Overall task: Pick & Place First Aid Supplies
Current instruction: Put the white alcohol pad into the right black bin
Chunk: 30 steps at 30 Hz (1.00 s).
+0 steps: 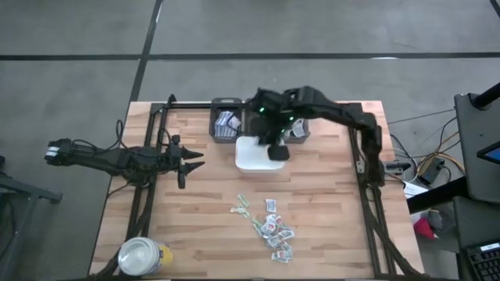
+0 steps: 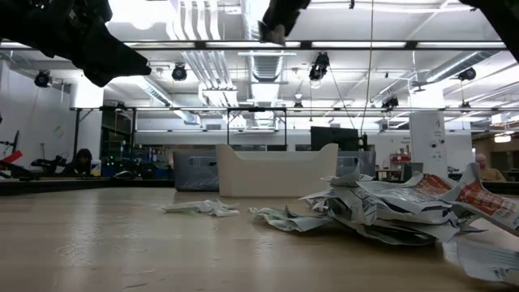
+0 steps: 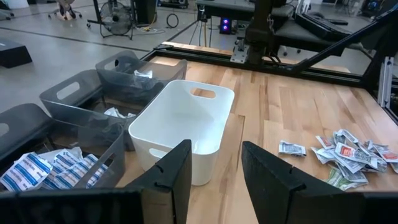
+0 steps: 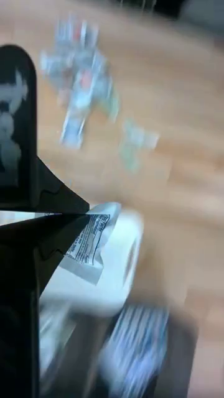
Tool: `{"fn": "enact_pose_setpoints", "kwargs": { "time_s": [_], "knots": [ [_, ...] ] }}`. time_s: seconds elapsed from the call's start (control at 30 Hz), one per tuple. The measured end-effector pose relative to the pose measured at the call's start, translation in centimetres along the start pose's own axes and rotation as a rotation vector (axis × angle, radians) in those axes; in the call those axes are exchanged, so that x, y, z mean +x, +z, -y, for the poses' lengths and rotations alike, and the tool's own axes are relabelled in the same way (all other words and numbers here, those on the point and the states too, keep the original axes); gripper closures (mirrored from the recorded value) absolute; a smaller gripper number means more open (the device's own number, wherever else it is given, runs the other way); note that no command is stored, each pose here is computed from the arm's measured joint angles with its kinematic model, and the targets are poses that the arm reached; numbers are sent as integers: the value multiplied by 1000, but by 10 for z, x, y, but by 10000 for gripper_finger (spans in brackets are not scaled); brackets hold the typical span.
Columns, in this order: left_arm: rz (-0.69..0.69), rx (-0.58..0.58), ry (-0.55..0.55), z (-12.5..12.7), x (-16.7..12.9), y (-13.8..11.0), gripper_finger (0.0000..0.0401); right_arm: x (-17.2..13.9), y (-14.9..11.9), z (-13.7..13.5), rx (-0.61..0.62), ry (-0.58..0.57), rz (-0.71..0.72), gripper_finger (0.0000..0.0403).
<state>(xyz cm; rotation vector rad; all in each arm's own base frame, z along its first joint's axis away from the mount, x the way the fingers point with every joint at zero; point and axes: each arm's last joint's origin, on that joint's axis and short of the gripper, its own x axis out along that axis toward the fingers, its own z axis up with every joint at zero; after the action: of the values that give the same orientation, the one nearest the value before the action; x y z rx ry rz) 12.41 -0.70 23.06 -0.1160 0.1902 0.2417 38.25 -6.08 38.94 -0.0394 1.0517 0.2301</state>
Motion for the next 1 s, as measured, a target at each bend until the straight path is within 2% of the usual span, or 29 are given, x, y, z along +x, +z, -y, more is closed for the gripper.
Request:
{"fn": "enact_pose_setpoints", "kwargs": {
  "time_s": [0.17,0.3,0.43,0.6,0.73,1.0],
  "knots": [
    [1,0,3,0,0,0,265,-34,-16,13,11,-256,-33,394],
    [1,0,3,0,0,0,265,-54,-31,29,53,-396,-60,394],
    [1,0,3,0,0,0,266,-57,-49,55,112,-510,-148,394],
    [1,-1,3,0,0,0,266,-48,-74,89,169,-519,-247,394],
    [1,-1,3,0,0,0,266,-28,-98,115,207,-496,-315,394],
    [0,0,3,0,0,0,266,18,-139,146,219,-448,-360,394]
  ]
}}
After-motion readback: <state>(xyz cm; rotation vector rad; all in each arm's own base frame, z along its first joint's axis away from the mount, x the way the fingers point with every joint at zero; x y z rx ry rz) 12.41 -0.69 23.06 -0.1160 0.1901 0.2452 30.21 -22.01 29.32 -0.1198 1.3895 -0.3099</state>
